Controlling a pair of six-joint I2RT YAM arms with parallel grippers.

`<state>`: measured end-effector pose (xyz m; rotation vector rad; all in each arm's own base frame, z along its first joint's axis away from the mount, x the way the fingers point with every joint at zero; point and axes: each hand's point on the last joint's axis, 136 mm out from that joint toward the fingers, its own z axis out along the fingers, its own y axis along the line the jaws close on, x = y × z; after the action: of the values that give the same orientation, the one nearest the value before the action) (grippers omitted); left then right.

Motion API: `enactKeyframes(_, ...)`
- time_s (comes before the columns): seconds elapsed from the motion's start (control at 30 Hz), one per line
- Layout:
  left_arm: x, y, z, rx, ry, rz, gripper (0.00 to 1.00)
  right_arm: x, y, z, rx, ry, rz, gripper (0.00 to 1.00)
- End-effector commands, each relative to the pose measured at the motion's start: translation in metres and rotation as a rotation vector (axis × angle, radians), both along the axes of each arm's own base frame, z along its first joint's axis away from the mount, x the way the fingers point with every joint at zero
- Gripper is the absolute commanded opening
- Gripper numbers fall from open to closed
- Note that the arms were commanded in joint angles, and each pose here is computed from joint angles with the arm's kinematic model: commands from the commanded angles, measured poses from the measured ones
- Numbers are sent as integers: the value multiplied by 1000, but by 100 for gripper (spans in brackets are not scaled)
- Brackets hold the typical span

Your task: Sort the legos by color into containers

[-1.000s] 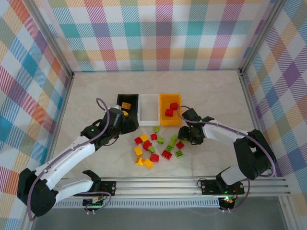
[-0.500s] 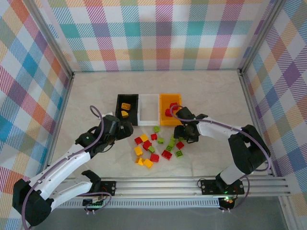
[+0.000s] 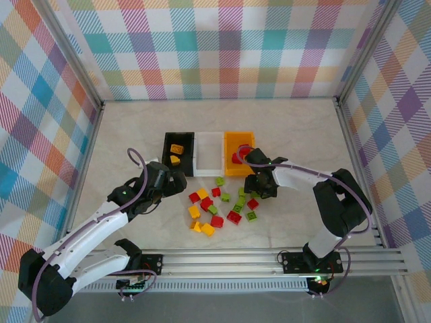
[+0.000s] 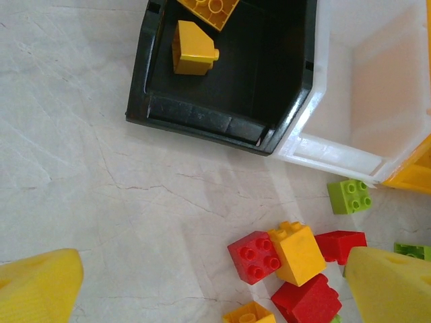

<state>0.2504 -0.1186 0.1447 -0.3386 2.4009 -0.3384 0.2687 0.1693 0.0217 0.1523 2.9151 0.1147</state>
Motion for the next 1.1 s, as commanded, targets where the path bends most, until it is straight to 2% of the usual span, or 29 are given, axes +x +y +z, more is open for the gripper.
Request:
enactKeyframes(0.0,-4,6,-7,31,29,10,100,-15,-11,-23,-70,84,20,75)
enactKeyframes(0.1,-5,8,-7,40,31,13,100,-19,-12,-25,-72,99,24,73)
enactKeyframes(0.33,-3,7,-4,30,19,18,100,-27,-14,-26,-46,99,19,57)
enactKeyframes(0.5,-2,6,-2,32,21,14,100,-20,-14,-7,-28,25,17,54)
enactKeyframes(0.7,-2,4,-2,24,18,10,100,-6,-7,41,31,-96,39,55)
enactKeyframes(0.87,-2,2,-2,24,18,-11,100,19,15,93,119,-223,96,55)
enactKeyframes(1.07,-5,2,-6,27,37,-16,100,69,60,121,196,-291,146,55)
